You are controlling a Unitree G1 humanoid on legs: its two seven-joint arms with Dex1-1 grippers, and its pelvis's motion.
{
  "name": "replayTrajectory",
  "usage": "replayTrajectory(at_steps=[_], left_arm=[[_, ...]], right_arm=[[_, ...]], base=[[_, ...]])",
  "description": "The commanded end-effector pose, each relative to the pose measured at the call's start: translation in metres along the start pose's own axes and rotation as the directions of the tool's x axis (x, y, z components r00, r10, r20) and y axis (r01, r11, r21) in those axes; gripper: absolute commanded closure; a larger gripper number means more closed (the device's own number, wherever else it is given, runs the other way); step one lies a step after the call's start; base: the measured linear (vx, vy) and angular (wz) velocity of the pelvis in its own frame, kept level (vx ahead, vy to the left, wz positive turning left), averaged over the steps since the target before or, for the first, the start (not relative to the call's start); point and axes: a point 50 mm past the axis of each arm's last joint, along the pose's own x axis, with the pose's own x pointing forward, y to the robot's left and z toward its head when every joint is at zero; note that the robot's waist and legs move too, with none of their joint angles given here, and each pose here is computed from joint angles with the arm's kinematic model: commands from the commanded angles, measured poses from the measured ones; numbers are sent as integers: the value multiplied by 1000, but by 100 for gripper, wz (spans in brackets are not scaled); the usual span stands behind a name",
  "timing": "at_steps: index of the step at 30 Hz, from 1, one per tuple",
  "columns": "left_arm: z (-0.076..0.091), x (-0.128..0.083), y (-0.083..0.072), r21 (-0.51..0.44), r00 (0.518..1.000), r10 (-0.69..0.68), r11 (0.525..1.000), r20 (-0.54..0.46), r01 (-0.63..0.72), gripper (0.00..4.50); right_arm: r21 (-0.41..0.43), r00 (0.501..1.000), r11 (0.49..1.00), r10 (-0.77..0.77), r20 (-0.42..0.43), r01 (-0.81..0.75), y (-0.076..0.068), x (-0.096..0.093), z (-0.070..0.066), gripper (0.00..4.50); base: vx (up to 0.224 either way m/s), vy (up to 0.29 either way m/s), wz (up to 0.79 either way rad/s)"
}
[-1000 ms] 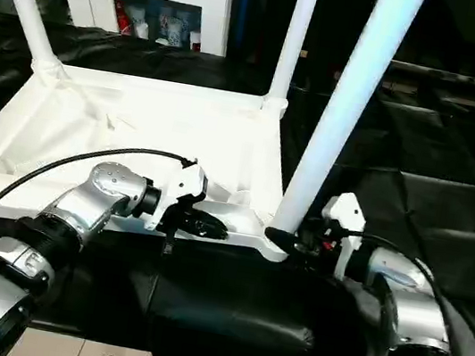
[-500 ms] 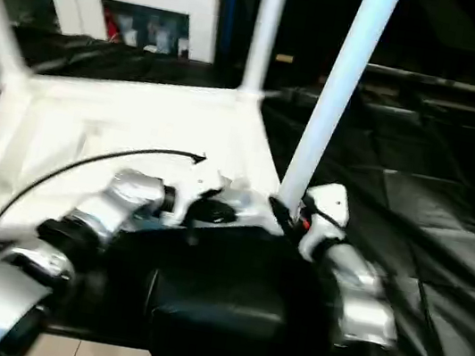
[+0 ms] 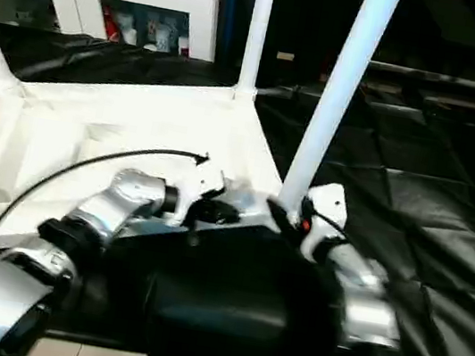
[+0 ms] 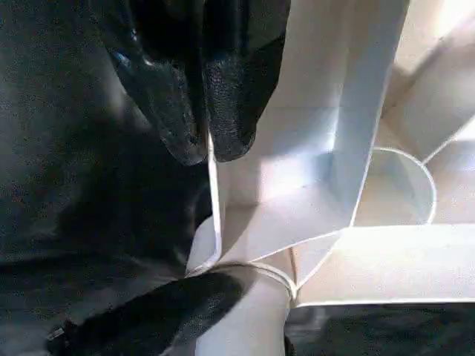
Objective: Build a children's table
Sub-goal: Rotate leg to tighten
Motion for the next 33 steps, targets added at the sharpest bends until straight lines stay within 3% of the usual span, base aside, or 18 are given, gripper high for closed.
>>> replayTrajectory(at_steps=[1,8,13,19,23,26,28,29,33], left_arm=[[1,-1,-7,21,994,-109,994,28,108,450],[-2,-23,-4,-4,986,-166,986,33,166,450],[-5,-30,-2,-9,986,-166,986,21,166,450],[-6,-24,-2,-7,990,-140,990,7,140,450],[-5,-8,0,7,999,-47,999,-17,47,450],[0,8,0,6,1000,26,1000,-15,-26,450],[2,11,-1,5,999,35,999,-10,-35,450],[8,24,-4,12,999,52,999,1,-52,450],[17,39,-10,11,999,46,999,30,-46,450]], right_arm=[[14,988,988,152,-14,-152,13,3,-3,158],[12,957,958,286,-42,-285,6,-15,0,158],[37,956,956,291,-23,-290,3,-15,2,199],[78,958,955,288,-9,-287,16,-7,-5,217],[103,990,988,124,-71,-116,24,11,-22,231],[76,990,995,-61,-127,71,25,26,-30,242],[68,985,992,-99,-140,109,25,28,-31,246],[94,969,974,-192,-158,208,31,40,-30,246],[91,960,963,-237,-152,252,38,52,-26,246]], base=[[0,0,0],[0,0,0],[0,0,0],[0,0,0],[0,0,0],[0,0,0],[0,0,0],[0,0,0],[0,0,0]])
